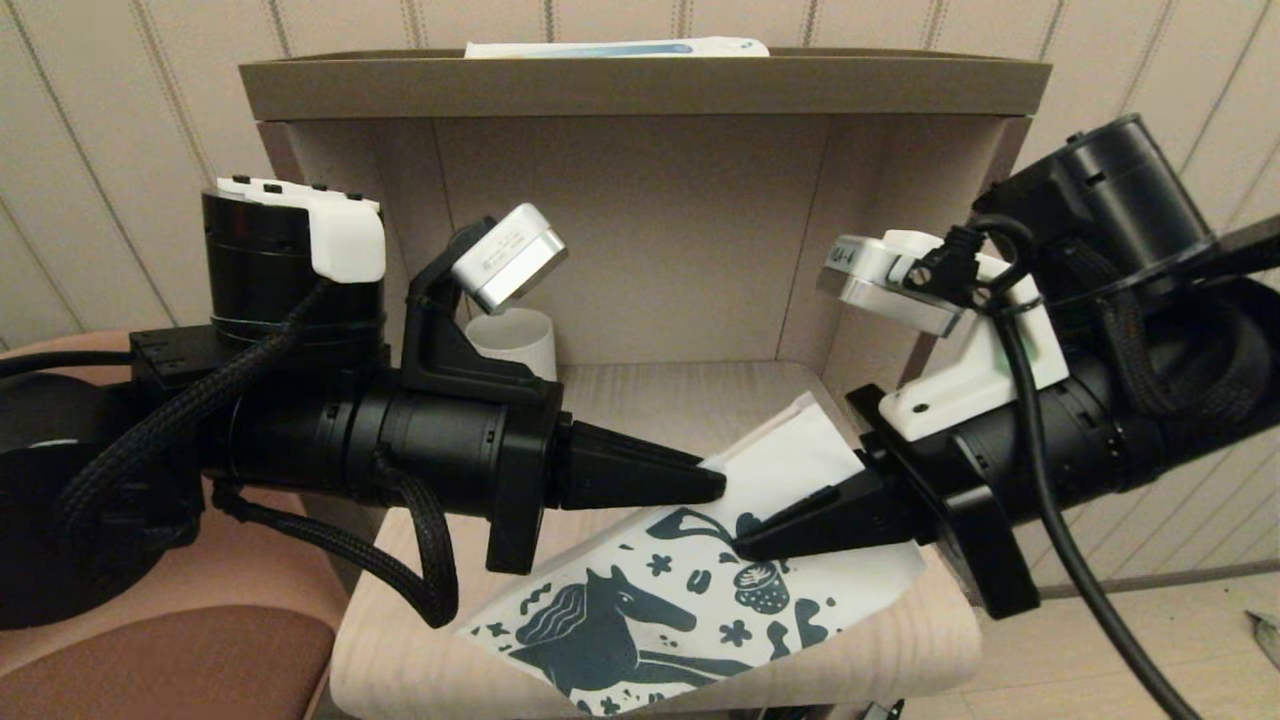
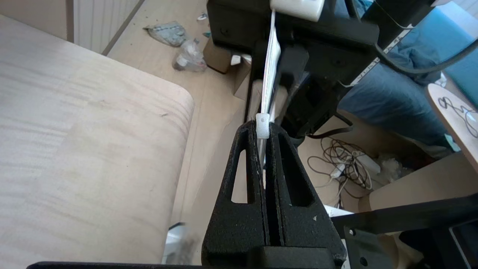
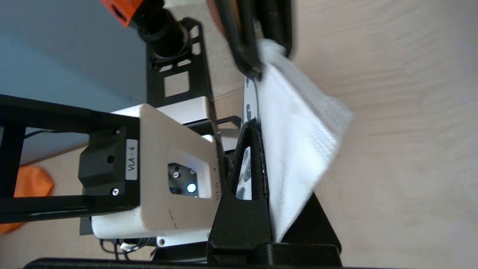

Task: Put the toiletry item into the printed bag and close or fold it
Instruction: Close the strorage bag and place it on the desk

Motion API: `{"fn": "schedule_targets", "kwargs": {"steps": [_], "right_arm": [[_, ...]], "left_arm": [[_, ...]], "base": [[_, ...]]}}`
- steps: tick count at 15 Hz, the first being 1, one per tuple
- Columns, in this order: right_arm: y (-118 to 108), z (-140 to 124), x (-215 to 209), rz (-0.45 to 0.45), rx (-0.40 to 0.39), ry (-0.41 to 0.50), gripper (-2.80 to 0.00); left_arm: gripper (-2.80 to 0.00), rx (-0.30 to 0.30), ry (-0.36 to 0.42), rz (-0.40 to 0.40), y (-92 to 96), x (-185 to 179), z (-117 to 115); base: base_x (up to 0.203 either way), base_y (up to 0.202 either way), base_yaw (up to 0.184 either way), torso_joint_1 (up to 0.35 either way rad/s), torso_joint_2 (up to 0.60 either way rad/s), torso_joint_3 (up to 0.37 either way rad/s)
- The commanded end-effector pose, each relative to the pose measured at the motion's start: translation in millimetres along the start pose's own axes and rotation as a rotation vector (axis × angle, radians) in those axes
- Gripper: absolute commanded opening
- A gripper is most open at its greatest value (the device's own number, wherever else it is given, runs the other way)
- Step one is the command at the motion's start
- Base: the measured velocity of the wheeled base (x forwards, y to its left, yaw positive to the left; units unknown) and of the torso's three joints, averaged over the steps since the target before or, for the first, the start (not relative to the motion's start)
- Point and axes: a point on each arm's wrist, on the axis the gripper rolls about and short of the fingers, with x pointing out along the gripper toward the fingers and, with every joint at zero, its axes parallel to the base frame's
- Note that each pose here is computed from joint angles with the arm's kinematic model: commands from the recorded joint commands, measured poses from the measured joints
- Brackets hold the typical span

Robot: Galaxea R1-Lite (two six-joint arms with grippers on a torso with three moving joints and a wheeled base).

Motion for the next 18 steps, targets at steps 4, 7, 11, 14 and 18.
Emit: {"fn": "schedule_targets", "kwargs": {"steps": [4, 7, 11, 14, 18], "right_arm": [[1.3, 0.1, -31.9, -0.083, -0.006, -0.059, -2.80], [6.9, 1.5, -44.1, -0.111, -0.020, -0.085, -2.80], [9.1, 1.1, -54.3, -0.141, -0.022, -0.103, -2.80], [13.0, 0.6, -59.1, -0.151, -0.028, -0.112, -2.80], [14.7, -2.5, -68.9, -0.187, -0.022, -0.124, -2.80]], "left_arm": [[-2.80, -0.004, 0.003, -0.005, 1.2, 0.9, -1.0], [-2.80, -0.015, 0.013, -0.003, 5.1, 3.5, -3.8], [-2.80, -0.003, 0.019, -0.001, 7.1, 4.0, -6.7], [-2.80, 0.012, 0.026, 0.006, 11.7, 4.6, -9.3], [-2.80, 0.014, 0.023, 0.017, 15.2, 2.2, -9.4]], "base": [[0.000, 0.000, 0.000, 0.000, 0.00, 0.000], [0.000, 0.000, 0.000, 0.000, 0.00, 0.000], [0.000, 0.000, 0.000, 0.000, 0.00, 0.000], [0.000, 0.000, 0.000, 0.000, 0.00, 0.000], [0.000, 0.000, 0.000, 0.000, 0.00, 0.000]]}}
